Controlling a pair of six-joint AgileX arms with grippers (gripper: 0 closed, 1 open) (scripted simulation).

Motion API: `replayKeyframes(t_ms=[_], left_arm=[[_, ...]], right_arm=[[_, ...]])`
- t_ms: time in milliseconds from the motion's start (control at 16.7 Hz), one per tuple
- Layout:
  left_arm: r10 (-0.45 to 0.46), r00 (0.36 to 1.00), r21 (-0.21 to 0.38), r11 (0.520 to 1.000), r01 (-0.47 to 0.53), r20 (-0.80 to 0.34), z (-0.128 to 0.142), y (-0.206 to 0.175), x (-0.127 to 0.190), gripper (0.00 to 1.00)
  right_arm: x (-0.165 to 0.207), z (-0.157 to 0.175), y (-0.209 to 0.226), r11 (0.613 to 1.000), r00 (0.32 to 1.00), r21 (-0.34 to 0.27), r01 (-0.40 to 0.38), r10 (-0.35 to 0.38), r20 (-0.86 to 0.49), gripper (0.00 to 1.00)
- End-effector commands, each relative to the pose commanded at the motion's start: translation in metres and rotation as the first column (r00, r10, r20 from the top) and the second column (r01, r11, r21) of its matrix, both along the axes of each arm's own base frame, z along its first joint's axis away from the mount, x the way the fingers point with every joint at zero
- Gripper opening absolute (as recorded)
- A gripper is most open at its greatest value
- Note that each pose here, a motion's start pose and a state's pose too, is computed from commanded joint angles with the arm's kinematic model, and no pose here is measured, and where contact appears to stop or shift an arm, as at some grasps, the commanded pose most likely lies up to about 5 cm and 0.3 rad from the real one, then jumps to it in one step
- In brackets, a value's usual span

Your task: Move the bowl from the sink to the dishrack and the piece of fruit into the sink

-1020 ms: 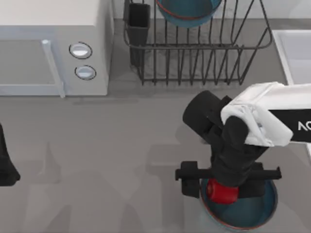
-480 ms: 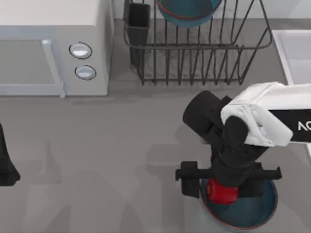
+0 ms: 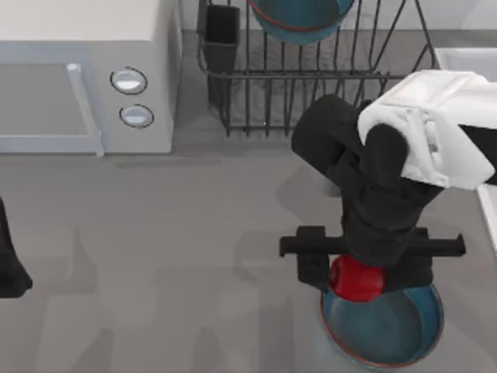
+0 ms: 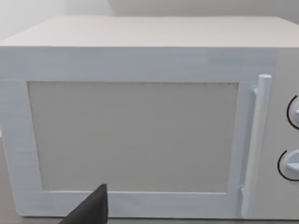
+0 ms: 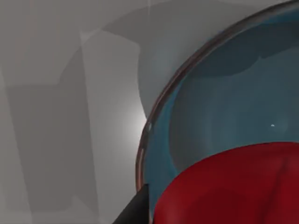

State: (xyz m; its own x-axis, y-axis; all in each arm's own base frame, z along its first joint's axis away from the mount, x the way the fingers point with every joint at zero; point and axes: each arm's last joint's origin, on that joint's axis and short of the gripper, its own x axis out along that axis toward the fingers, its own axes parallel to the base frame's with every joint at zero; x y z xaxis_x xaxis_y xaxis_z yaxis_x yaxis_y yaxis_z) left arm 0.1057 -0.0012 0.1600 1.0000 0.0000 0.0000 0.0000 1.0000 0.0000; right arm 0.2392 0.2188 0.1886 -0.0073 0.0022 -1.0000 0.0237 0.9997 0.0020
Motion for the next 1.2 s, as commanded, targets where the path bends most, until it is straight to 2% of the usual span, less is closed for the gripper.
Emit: replayKeyframes(t_ms=[240, 540, 660, 900, 1080, 1200], left_arm=[[0.0, 1.0, 0.0, 1.0, 0.0, 0.0, 0.0, 0.0, 0.0, 1.0], [0.0, 1.0, 0.0, 1.0, 0.0, 0.0, 0.0, 0.0, 0.0, 1.0], [0.0, 1.0, 0.0, 1.0, 0.0, 0.0, 0.0, 0.0, 0.0, 1.0], [0.0, 1.0, 0.0, 1.0, 0.0, 0.0, 0.0, 0.0, 0.0, 1.0], [0.0, 1.0, 0.0, 1.0, 0.0, 0.0, 0.0, 0.0, 0.0, 1.0], [0.0, 1.0, 0.0, 1.0, 0.0, 0.0, 0.0, 0.0, 0.0, 1.0]], right_arm=[[-0.003, 0.034, -0.003, 1.0, 1.0, 0.01, -0.004, 0.004, 0.015, 0.0], [-0.003, 0.033, -0.002, 1.0, 1.0, 0.01, -0.003, 0.003, 0.011, 0.0], [0.004, 0.026, -0.006, 0.999, 1.0, 0.032, -0.002, 0.002, -0.001, 0.0], [0.041, 0.007, -0.041, 0.983, 0.999, 0.182, 0.035, -0.042, 0.034, 0.0], [0.081, 0.009, -0.098, 0.938, 0.963, 0.336, 0.087, -0.166, 0.213, 0.0], [0.105, 0.016, -0.148, 0.905, 0.883, 0.416, 0.087, -0.264, 0.389, 0.0]])
